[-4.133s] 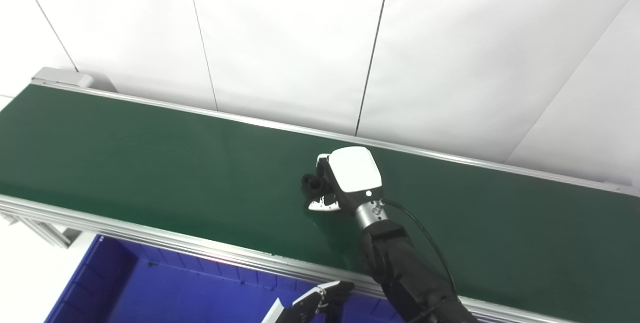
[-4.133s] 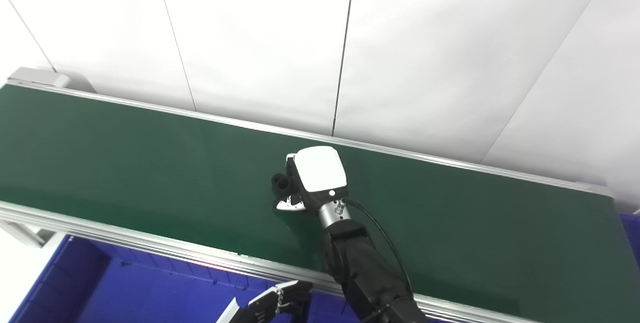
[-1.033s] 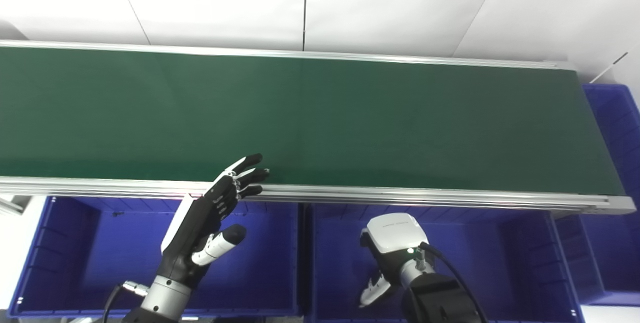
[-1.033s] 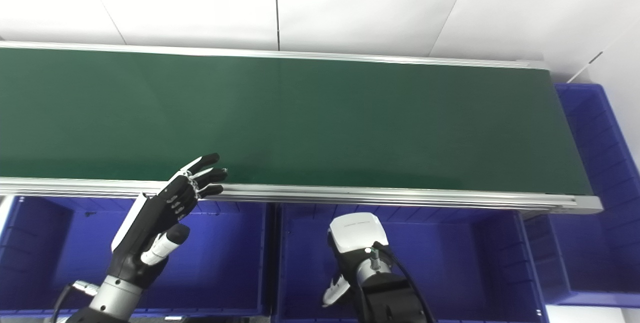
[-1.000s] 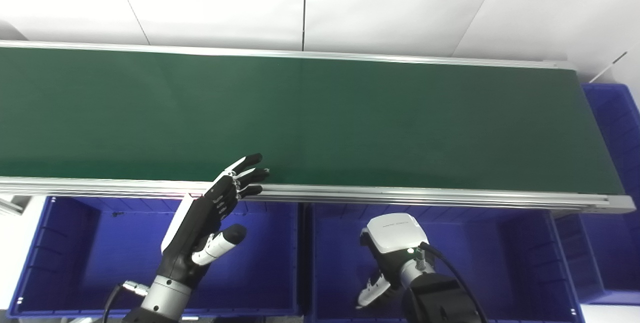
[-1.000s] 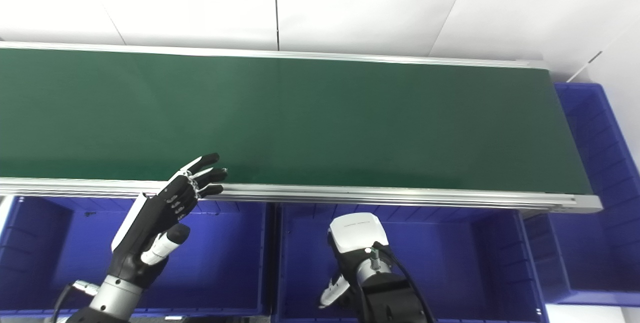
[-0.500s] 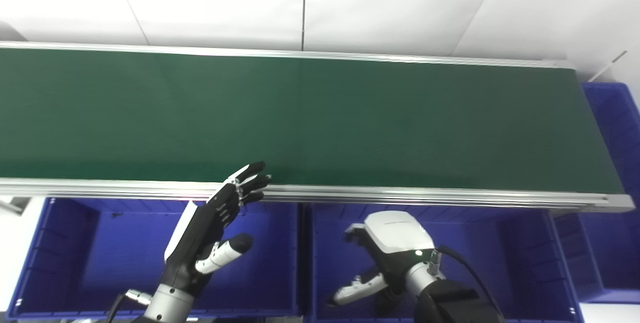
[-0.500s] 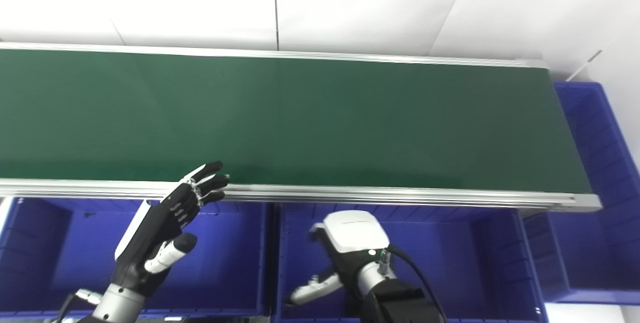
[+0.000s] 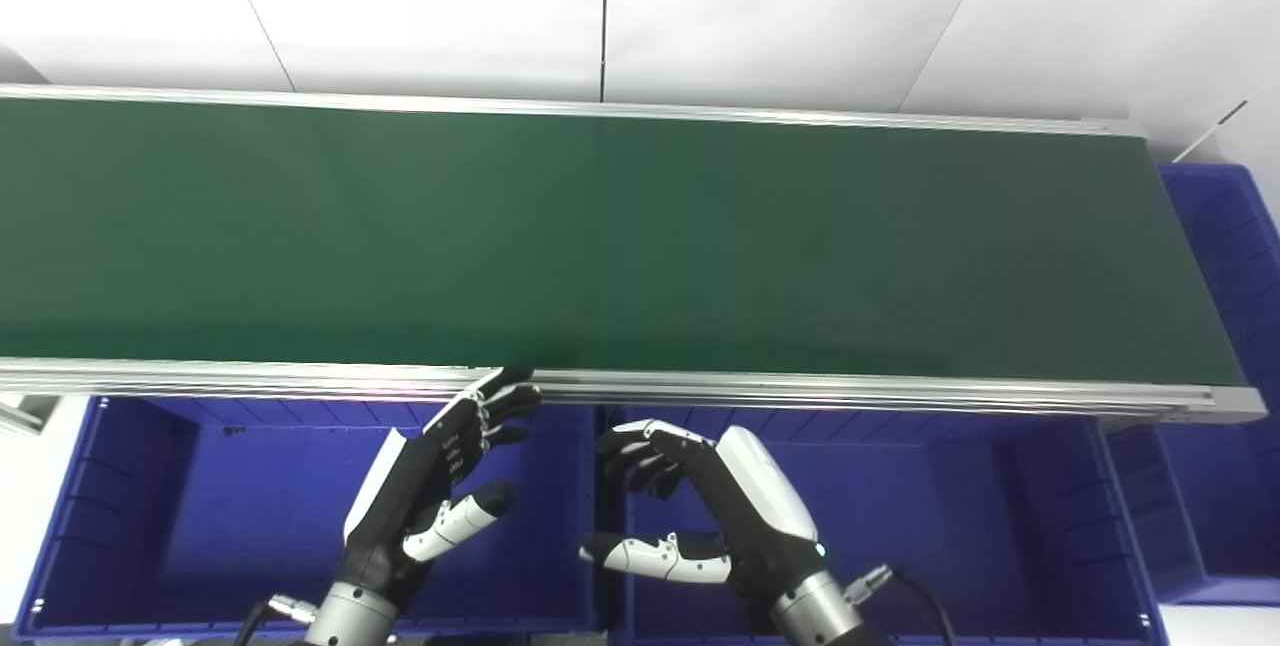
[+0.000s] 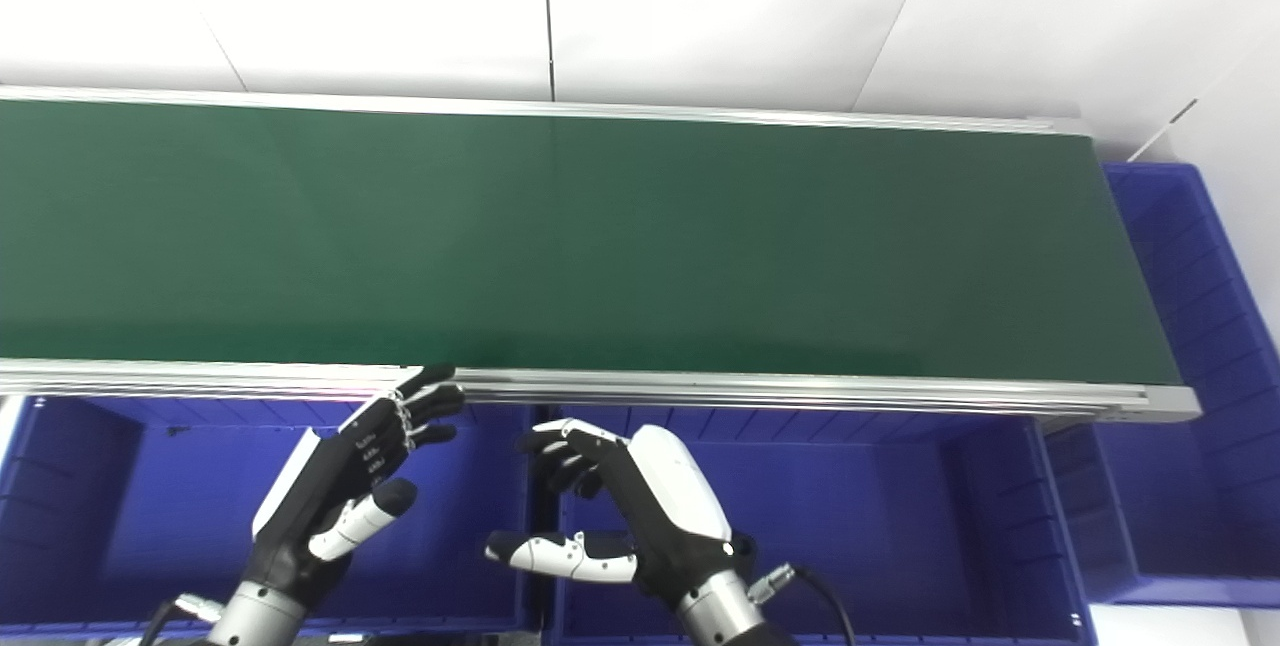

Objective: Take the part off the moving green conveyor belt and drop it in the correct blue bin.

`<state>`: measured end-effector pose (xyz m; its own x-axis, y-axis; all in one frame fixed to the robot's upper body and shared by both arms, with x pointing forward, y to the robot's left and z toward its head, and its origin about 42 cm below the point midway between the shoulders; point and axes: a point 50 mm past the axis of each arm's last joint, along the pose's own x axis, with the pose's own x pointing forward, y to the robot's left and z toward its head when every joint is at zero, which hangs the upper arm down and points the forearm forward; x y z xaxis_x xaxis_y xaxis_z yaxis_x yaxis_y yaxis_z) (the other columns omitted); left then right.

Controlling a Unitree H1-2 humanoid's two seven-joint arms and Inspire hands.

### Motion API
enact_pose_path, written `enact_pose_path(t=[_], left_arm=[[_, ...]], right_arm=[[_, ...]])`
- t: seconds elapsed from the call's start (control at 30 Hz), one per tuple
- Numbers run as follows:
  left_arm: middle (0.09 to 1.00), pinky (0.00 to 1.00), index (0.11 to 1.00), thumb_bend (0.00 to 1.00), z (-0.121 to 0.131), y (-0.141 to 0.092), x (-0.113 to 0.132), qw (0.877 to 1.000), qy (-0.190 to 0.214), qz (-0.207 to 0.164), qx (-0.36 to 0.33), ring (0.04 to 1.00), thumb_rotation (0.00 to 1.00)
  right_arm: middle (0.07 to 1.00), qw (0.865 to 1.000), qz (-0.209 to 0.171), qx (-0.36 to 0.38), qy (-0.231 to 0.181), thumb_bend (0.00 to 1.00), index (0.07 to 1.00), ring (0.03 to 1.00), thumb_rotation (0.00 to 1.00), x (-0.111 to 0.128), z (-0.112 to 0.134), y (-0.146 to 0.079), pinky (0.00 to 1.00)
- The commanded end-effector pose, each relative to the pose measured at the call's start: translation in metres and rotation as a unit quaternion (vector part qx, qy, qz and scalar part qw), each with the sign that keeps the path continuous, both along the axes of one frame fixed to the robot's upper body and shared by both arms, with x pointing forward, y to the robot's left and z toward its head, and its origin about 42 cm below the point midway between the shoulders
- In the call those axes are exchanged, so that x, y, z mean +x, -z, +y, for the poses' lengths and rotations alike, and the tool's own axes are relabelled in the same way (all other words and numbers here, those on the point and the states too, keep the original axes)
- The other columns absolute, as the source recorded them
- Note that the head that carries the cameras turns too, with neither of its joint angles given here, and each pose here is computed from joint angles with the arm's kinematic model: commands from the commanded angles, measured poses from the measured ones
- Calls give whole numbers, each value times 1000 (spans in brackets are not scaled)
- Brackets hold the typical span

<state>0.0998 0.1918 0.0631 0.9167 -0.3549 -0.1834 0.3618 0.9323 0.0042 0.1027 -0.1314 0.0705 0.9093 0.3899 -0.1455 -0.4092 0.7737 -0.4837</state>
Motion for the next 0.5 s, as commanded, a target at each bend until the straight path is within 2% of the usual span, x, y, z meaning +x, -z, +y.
enact_pose_path(t=[0.0, 0.07, 0.27, 0.47], left_arm=[[807, 793, 837, 849, -8, -15, 4, 997, 18, -74, -13, 827, 706], [806, 802, 829, 857, -9, -12, 3, 997, 19, -69, -14, 824, 691], [801, 798, 819, 869, -9, -10, 2, 997, 23, -72, -9, 818, 676], [808, 801, 829, 862, -8, -20, 2, 997, 24, -75, -10, 827, 680]], right_arm=[[872, 985, -157, 69, 33, 624, 864, 803, 851, 0, 3, -13, 665], [908, 984, -164, 63, 39, 612, 890, 861, 893, -1, 5, -8, 729], [957, 978, -190, 68, 51, 633, 916, 922, 982, -4, 9, -2, 804], [974, 976, -194, 82, 48, 661, 946, 934, 1000, -5, 12, -3, 819]])
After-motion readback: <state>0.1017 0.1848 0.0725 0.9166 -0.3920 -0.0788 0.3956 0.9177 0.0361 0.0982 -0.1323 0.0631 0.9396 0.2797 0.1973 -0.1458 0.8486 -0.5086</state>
